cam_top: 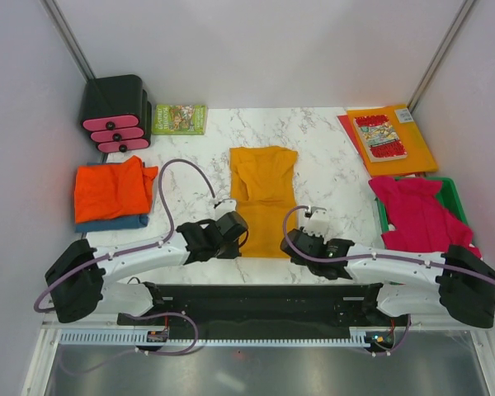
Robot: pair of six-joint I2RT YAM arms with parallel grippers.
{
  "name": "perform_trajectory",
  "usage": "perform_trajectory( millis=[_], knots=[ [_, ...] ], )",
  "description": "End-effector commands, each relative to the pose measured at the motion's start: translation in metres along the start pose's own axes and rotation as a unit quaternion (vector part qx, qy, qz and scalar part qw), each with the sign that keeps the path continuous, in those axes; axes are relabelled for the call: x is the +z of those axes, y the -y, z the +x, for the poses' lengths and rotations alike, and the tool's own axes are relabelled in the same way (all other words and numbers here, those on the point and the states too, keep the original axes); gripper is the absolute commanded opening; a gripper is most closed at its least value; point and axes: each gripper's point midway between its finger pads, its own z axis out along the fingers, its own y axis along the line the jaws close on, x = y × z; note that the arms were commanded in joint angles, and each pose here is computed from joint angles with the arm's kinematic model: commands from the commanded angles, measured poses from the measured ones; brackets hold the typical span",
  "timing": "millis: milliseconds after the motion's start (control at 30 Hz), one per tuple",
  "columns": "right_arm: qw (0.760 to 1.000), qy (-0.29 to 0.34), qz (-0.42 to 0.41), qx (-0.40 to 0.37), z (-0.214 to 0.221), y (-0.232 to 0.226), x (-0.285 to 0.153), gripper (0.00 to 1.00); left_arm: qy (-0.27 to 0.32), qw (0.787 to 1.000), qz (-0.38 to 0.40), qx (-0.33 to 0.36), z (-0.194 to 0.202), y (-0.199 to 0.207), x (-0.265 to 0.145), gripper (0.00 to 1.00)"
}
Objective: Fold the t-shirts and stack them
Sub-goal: Fold the long partially folded tshirt into a neat square
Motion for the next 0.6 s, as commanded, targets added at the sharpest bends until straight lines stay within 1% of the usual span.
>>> perform_trajectory(
  millis=[0, 33, 167, 233, 300, 433, 567],
  knots=[
    [0.999, 0.036, 0.024, 0.008, -0.007, 0.011, -0.019, 0.00, 0.009, 0.999, -0.016, -0.032, 0.012, -0.015, -0.019, 0.02],
    [0.999, 0.040, 0.021, 0.007, -0.008, 0.009, -0.024, 0.00, 0.009, 0.999, -0.016, -0.030, 0.015, -0.016, -0.023, 0.02],
    [0.996, 0.084, 0.008, -0.006, -0.024, -0.003, -0.045, 0.00, 0.042, 0.998, 0.011, -0.040, -0.002, -0.009, -0.045, 0.02],
    [0.995, 0.101, -0.007, -0.003, -0.037, -0.014, -0.055, 0.00, 0.067, 0.997, 0.025, -0.040, -0.020, 0.000, -0.058, 0.02],
    [0.992, 0.124, -0.017, 0.002, -0.056, -0.024, -0.067, 0.00, 0.088, 0.995, 0.024, -0.032, -0.034, 0.001, -0.069, 0.02],
    [0.987, 0.161, -0.024, 0.001, -0.087, -0.039, -0.086, 0.00, 0.136, 0.989, 0.050, -0.031, -0.072, 0.019, -0.101, 0.02],
    [0.982, 0.188, -0.023, -0.008, -0.110, -0.050, -0.101, 0.00, 0.167, 0.984, 0.056, -0.024, -0.093, 0.025, -0.119, 0.02]
  ],
)
